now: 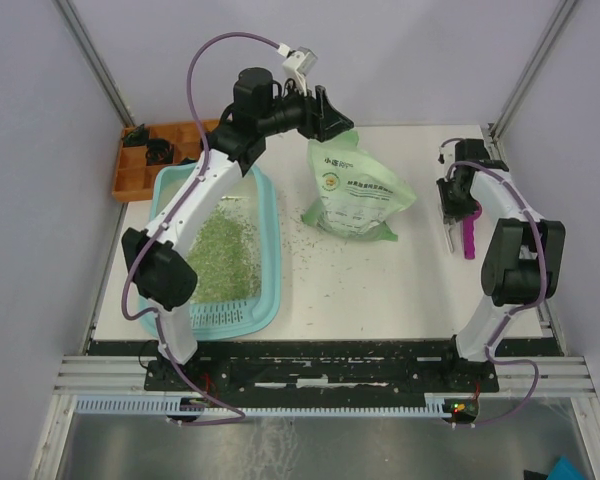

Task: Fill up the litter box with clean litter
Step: Place the clamp at the center of the board.

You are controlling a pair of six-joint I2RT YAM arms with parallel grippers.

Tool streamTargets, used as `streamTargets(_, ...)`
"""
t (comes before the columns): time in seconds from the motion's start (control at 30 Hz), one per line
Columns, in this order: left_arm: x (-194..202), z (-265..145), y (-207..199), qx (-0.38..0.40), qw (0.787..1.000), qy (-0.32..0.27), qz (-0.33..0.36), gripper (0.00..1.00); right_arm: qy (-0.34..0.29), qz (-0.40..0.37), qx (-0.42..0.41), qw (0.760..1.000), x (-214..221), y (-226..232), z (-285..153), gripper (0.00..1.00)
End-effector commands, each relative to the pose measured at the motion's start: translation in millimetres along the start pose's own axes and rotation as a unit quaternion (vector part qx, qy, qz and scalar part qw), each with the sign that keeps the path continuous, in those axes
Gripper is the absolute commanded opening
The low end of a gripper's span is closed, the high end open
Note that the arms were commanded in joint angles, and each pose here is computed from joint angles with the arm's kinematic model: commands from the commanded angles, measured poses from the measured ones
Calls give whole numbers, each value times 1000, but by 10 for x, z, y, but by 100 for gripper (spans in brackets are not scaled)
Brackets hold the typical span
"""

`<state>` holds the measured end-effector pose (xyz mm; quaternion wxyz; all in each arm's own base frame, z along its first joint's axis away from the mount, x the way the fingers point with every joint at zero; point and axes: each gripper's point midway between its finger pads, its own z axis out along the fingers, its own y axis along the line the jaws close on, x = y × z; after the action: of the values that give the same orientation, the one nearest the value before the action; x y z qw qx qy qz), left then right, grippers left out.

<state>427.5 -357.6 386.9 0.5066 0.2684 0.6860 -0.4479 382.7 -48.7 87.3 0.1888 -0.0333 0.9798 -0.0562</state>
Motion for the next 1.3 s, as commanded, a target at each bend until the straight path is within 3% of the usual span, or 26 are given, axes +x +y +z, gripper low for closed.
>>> streamTargets(0.0,-370,-188,-187,0,997,-45,55,70,-32,7,34,999,-212,-120,63,2)
streamTargets(0.43,-326,-149,-154,-1,998,-39,48,70,-8,12,25,1000,-121,-54,439,4)
streamTargets(0.7,-325,-161,-148,-4,998,-38,48,70,17,7,17,1000,-27,-19,562,18)
streamTargets(1.07,-329,-148,-147,-3,998,-38,43,70,24,2,10,1000,27,11,580,48)
streamTargets(1.13,-330,-147,-153,-3,998,-38,43,70,24,2,9,1000,33,15,584,48)
streamTargets(1.27,-323,-152,-154,-3,998,-37,42,70,20,3,14,1000,23,-2,569,40)
